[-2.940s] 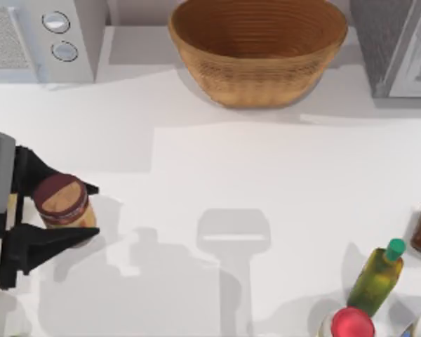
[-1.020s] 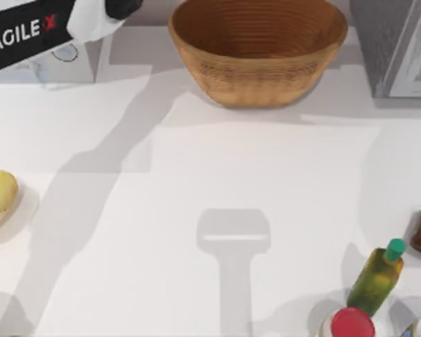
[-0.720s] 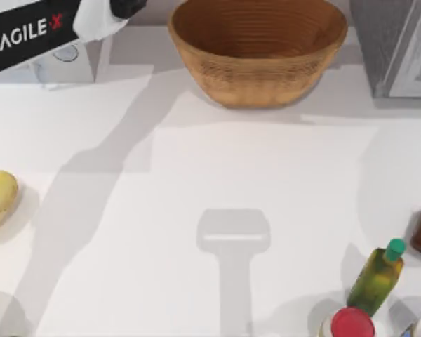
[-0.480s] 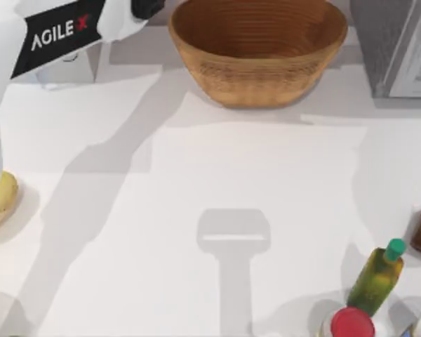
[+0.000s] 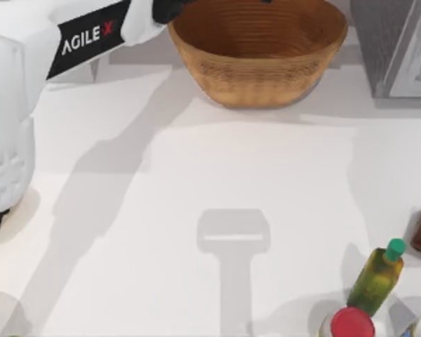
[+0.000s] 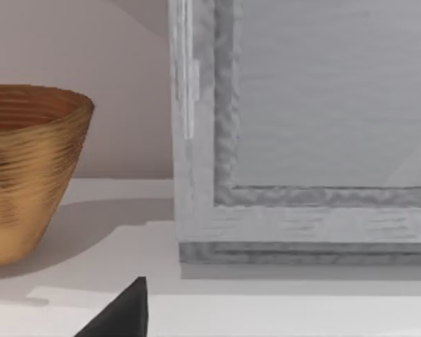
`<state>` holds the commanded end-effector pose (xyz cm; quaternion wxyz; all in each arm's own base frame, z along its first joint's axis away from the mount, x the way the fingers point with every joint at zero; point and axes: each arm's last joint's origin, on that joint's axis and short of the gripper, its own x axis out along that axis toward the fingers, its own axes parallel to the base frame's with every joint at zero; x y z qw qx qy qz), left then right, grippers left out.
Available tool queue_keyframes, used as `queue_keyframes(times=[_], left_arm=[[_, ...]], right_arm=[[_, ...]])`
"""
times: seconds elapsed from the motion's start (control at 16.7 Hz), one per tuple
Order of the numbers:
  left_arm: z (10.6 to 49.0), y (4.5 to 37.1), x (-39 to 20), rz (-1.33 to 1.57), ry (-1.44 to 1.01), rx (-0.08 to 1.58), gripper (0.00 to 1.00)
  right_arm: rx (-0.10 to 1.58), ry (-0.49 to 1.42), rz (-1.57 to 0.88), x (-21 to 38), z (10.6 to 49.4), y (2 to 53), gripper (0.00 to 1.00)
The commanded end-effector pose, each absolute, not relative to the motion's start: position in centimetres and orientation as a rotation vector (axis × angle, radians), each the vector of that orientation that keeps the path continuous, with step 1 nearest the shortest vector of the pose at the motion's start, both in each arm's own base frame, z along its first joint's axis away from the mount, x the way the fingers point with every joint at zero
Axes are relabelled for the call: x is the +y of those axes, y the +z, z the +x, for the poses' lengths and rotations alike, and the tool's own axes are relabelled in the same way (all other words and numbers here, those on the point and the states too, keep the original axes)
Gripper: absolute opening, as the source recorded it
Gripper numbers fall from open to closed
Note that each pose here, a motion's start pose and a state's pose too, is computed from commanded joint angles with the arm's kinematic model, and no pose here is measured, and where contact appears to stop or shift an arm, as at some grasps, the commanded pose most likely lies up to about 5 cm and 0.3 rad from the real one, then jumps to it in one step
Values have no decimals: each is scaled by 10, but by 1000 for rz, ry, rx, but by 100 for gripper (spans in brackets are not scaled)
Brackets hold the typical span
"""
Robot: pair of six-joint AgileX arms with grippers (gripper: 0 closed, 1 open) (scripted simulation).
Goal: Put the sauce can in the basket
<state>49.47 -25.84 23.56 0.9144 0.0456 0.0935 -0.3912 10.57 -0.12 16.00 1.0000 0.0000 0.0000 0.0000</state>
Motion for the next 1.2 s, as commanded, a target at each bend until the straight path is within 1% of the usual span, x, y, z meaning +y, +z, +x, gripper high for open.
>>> queue_keyframes(times=[0.06,0.84,0.9,1.2], left_arm=[[495,236,-258,94,-806,192,0],[495,236,-258,94,-806,192,98],[495,236,-258,94,-806,192,100],[495,236,-258,94,-806,192,100]], right_arm=[[0,0,0,-1,106,160,100],[0,0,0,-1,106,160,100],[0,0,0,-1,106,160,100],[0,0,0,-1,106,160,100]])
